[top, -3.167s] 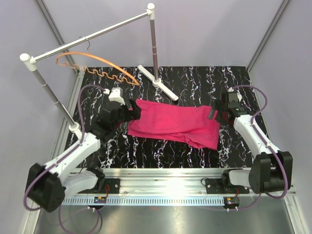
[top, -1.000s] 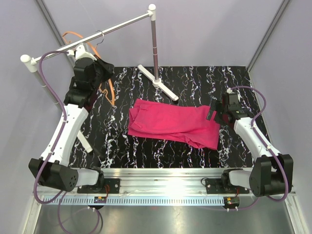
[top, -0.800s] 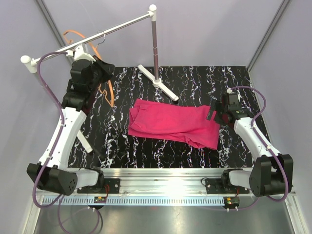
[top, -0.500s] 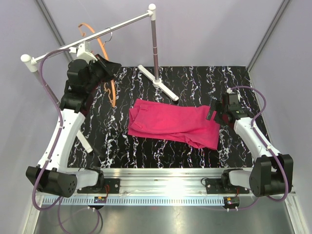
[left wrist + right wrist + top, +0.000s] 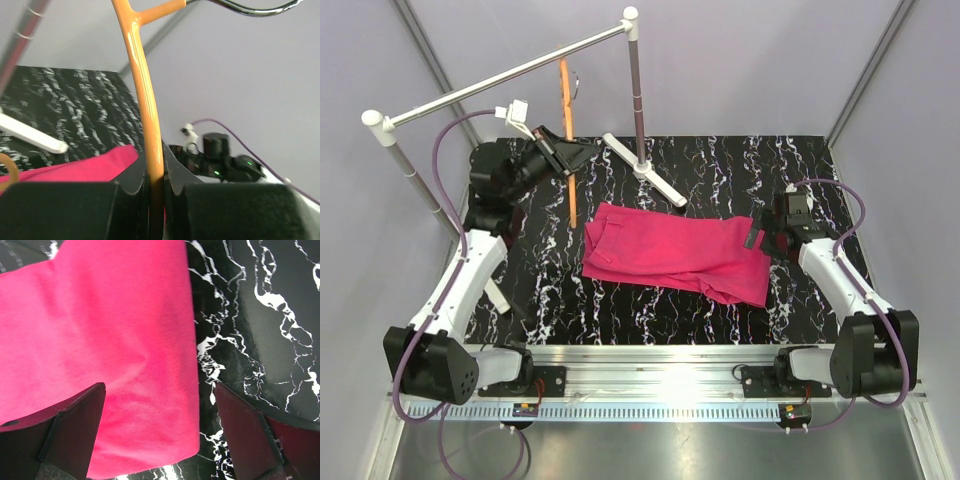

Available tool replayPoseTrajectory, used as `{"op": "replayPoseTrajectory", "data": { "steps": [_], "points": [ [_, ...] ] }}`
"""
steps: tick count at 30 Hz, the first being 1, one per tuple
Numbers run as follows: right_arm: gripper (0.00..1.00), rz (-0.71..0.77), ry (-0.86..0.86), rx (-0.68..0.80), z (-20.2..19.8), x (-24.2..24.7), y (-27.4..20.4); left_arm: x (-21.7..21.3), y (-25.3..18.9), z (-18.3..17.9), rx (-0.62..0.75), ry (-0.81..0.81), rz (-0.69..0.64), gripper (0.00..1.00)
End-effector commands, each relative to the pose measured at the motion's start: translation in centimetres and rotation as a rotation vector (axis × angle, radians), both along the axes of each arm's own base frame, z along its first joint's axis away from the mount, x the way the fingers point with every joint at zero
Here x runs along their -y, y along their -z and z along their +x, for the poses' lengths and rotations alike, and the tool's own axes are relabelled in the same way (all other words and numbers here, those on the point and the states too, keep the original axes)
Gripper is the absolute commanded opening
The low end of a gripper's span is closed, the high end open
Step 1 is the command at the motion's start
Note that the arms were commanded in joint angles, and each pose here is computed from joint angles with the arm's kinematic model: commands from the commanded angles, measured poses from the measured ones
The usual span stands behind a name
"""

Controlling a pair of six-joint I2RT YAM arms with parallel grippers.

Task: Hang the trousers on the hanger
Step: Grab a hanger with the left arm, then place trousers on hanger

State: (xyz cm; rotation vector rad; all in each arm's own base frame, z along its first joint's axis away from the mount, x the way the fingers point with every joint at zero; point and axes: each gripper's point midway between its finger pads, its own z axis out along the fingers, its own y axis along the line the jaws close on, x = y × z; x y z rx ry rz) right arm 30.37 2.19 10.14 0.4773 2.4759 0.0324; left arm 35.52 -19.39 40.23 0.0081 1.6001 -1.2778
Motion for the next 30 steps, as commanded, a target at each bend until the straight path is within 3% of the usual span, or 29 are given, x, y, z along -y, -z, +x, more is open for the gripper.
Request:
{"op": "replayPoseTrajectory", "data": {
  "steps": [1,13,18,19,23,30],
  "points": [
    [0.99,-0.018,0.064,-0.013,0.3,1.3,0.0,1.7,-3.3,-4.1,0.156,0.191,-0.079,0.00],
    [1.00,0.059,0.124,-0.111,-0.8,1.9,3.9,9.2,5.0,-8.3,0.036,0.391,-0.058,0.00],
    [1.00,0.098,0.106,-0.130,-0.6,1.1,5.0,12.3,6.7,-11.2,0.041,0.526,-0.186,0.00],
    [1.00,0.114,0.100,-0.124,-0.3,0.8,5.0,12.6,7.6,-11.9,-0.011,0.558,-0.227,0.00],
    [1.00,0.144,0.089,-0.132,-0.1,0.2,5.8,14.0,8.4,-13.9,0.027,0.702,-0.420,0.00],
    [0.99,0.189,0.077,-0.167,0.2,-0.6,6.9,18.2,11.2,-14.5,-0.047,0.729,-0.429,0.00]
  ]
}}
